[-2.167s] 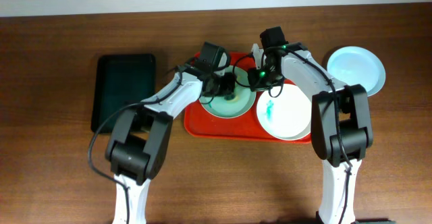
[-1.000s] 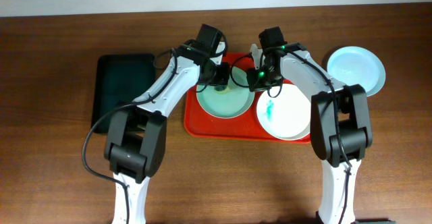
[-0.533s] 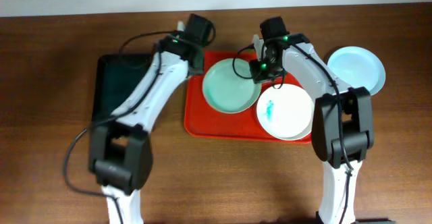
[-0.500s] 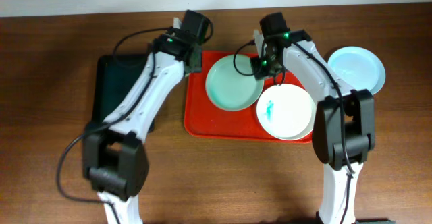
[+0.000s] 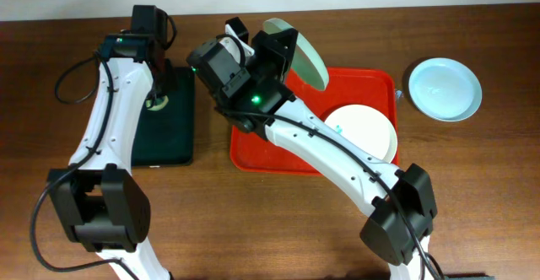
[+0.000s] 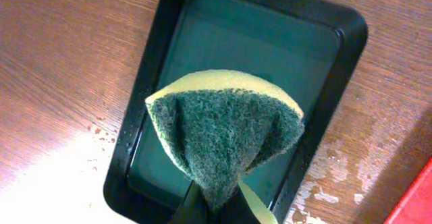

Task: Clean dirty plates on tray and stack at the side
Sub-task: 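Lift the scrubbed plate with the right gripper and stack it on the side plate, then drag the remaining white plate left on the tray with the right gripper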

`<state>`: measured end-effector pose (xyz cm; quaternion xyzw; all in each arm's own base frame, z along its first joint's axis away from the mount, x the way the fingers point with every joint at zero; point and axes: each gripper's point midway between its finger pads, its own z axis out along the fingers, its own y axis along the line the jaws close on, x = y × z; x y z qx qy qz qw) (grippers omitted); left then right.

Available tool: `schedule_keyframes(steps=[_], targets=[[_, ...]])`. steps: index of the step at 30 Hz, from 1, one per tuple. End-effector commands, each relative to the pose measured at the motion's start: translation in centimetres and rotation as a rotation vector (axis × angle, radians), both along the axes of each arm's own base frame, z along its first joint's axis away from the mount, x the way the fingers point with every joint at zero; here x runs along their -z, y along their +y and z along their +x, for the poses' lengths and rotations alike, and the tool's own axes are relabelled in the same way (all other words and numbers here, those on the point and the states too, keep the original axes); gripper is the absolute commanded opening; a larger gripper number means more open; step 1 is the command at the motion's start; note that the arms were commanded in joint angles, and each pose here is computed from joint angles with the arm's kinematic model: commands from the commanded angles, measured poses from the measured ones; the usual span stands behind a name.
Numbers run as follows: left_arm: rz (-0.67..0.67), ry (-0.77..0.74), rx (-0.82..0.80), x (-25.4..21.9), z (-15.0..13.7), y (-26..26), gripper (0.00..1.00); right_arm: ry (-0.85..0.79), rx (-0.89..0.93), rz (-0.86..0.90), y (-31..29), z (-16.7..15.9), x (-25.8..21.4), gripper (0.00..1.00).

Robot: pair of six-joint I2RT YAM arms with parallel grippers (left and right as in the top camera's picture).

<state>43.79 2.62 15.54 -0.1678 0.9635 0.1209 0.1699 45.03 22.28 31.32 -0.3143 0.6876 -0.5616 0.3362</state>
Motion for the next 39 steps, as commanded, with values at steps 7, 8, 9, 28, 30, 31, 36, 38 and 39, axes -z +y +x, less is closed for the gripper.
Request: schedule_keyframes(steps=[7, 8, 9, 28, 30, 31, 36, 38, 39], targets=[[-0.009, 0.013, -0.012, 1.2, -0.2, 0.0, 0.0, 0.526, -0.181, 1.612, -16.8, 7.0, 10.5, 0.04], [-0.009, 0.013, -0.012, 1.2, -0.2, 0.0, 0.0, 0.462, -0.041, 1.656, -23.4, 6.8, 12.3, 0.04], [-0.009, 0.008, -0.012, 1.2, -0.1, 0.0, 0.0, 0.411, 0.07, 1.695, -28.6, 6.2, 13.7, 0.04], [-0.016, -0.017, -0.01, 1.1, 0.4, -0.2, 0.0, 0.501, 0.48, 1.717, -35.9, 1.9, 23.7, 0.99], [-0.04, -0.019, -0.003, 1.2, 0.5, -0.6, 0.0, 0.738, 0.323, 1.603, -29.3, 1.2, 24.1, 1.0], [-0.04, -0.018, -0.003, 1.2, 0.5, -0.6, 0.0, 0.837, 0.259, 1.549, -27.0, 0.4, 24.2, 0.97], [-0.04, -0.019, -0.003, 1.2, 0.5, -0.6, 0.0, 1.042, 0.289, 1.202, -23.6, -2.5, 25.7, 0.94], [-0.04, -0.024, -0.003, 1.1, 0.7, -0.6, 0.0, 1.082, 0.298, 1.165, -22.8, -3.4, 26.6, 0.93], [-0.041, -0.025, -0.002, 1.1, 0.7, -0.6, 0.0, 1.111, 0.317, 1.165, -22.7, -4.3, 27.5, 0.94]])
